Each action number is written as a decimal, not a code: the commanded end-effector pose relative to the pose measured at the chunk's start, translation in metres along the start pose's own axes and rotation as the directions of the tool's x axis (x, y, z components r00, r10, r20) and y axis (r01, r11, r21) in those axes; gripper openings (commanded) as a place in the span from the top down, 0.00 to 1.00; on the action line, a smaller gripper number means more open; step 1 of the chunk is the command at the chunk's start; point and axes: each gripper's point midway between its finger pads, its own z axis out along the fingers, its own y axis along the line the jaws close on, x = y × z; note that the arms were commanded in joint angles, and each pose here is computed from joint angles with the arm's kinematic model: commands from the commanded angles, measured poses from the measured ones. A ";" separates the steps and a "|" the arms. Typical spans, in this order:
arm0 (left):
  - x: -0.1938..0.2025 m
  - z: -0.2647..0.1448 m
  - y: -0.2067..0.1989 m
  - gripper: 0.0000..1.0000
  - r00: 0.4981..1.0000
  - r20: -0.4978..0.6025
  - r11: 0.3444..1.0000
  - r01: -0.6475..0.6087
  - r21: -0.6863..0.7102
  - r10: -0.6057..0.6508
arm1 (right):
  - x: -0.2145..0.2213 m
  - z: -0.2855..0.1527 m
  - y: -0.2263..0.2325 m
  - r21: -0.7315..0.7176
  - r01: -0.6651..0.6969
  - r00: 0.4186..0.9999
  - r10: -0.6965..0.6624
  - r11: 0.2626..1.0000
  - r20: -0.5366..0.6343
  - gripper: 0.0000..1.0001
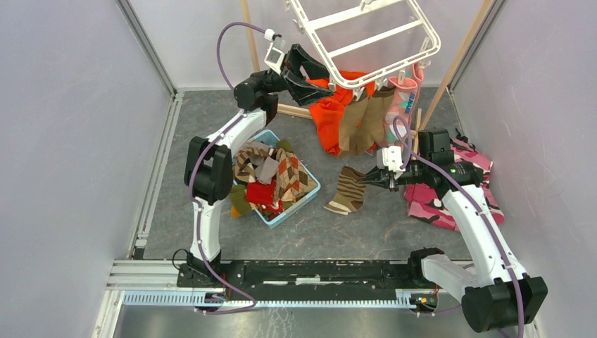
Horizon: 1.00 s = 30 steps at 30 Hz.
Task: Clip the socks to the hanger
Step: Open the clamp at the hanger.
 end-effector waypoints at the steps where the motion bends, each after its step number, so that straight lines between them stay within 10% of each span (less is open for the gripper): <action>1: -0.016 0.006 -0.019 0.32 0.984 0.036 0.979 -0.175 0.103 0.172 | -0.012 -0.004 -0.002 0.010 0.048 0.999 -0.048 0.999 0.013 1.00; 19: -0.012 0.006 -0.020 0.43 0.986 0.015 0.979 -0.164 0.119 0.163 | -0.012 -0.004 -0.002 0.007 0.047 0.999 -0.047 0.999 0.012 1.00; 30: -0.013 0.009 -0.022 0.67 0.986 0.014 0.978 -0.168 0.127 0.167 | -0.012 -0.004 -0.002 0.006 0.045 0.999 -0.045 0.999 0.013 1.00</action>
